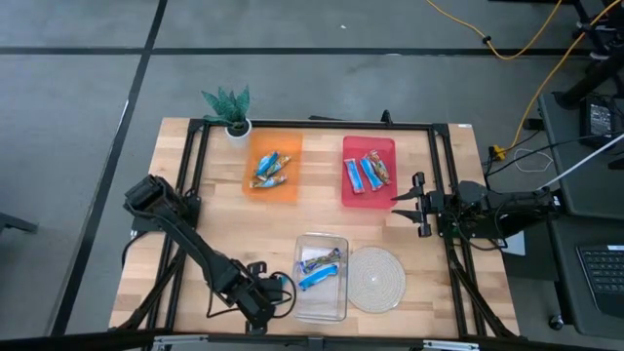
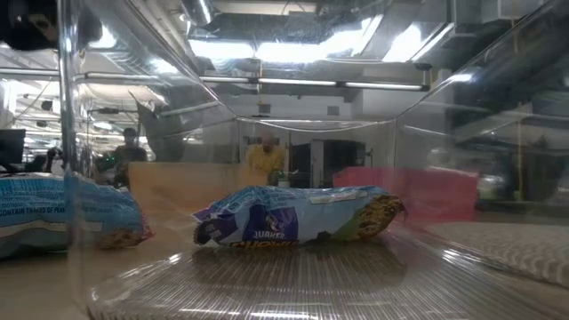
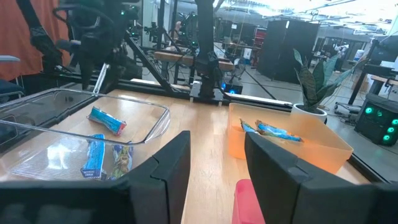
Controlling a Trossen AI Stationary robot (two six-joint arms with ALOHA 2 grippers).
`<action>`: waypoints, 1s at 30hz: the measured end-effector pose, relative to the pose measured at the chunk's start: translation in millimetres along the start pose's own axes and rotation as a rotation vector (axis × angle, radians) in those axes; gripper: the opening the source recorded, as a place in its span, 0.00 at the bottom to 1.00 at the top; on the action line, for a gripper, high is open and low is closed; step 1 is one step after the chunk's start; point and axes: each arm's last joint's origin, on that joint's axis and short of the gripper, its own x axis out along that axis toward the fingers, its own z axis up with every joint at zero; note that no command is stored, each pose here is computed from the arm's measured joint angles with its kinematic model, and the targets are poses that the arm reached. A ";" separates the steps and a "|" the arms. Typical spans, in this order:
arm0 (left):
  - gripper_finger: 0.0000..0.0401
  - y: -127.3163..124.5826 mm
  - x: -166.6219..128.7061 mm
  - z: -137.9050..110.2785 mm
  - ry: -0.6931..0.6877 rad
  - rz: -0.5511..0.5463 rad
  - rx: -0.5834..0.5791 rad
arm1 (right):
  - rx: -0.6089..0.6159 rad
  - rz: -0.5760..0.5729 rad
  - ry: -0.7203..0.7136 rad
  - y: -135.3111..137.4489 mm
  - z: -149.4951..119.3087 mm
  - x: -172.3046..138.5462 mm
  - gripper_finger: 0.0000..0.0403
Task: Pick and place Granola Bars by type
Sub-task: Put the red granola bar into the red bin
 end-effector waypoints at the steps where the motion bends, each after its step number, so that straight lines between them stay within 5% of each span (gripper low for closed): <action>1: 0.38 0.7 2.9 0.3 0.008 0.004 -0.002 | 0.000 0.000 0.000 0.0 0.0 0.0 0.39; 19: 0.61 26.2 47.1 8.4 0.141 0.123 -0.038 | 0.000 0.000 0.000 0.0 0.0 0.0 0.39; 30: 0.61 29.4 67.4 3.4 0.188 0.163 0.009 | 0.000 0.000 0.000 0.0 0.1 0.0 0.39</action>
